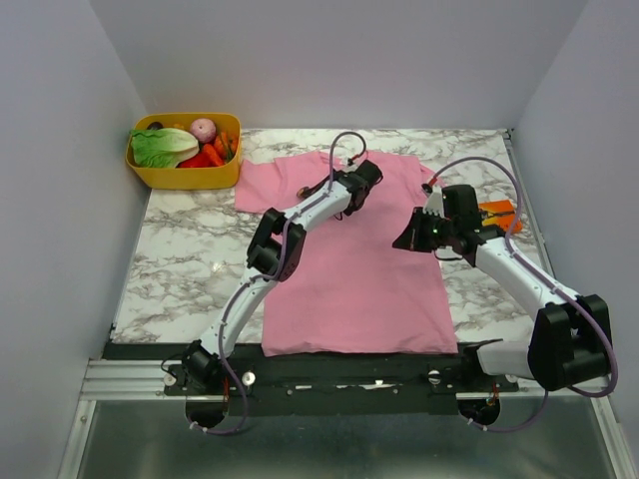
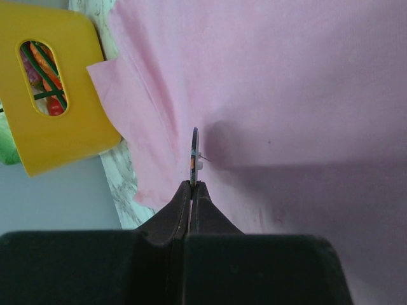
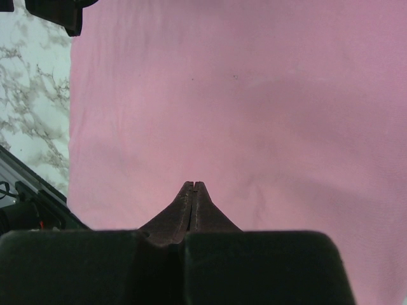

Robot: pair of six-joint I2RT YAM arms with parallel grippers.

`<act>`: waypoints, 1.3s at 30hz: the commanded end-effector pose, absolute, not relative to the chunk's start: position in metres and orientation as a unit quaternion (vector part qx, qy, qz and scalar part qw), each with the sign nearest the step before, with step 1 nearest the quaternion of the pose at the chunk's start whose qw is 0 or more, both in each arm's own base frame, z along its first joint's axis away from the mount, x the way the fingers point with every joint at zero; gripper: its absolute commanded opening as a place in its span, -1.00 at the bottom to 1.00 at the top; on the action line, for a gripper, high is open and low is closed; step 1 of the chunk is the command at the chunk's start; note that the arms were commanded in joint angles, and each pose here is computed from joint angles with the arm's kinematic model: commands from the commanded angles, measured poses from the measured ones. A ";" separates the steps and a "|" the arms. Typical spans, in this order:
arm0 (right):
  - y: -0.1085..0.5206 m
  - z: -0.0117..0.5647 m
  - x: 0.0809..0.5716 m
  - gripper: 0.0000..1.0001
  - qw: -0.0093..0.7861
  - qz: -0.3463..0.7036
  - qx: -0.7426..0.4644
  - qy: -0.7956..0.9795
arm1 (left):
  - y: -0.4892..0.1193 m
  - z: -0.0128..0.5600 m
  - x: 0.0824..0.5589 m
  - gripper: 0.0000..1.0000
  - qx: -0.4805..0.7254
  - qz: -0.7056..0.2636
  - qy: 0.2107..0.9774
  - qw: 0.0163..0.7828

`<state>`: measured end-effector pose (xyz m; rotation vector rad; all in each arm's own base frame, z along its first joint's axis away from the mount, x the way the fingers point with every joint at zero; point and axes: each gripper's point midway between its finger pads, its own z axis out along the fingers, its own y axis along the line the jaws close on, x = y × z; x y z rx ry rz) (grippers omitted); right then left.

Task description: Pin the brooch onto the clothing

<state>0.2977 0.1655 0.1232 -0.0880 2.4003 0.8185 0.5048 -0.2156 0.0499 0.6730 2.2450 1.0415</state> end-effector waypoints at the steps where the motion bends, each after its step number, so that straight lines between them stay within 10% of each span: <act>1: 0.168 0.121 0.295 -0.95 0.295 0.321 -0.041 0.899 | -0.215 0.045 0.503 -1.00 0.259 0.412 0.829 0.274; 39: 0.169 0.111 0.297 -0.95 0.286 0.326 -0.046 0.900 | -0.284 0.073 0.505 -1.00 0.160 0.140 0.905 0.370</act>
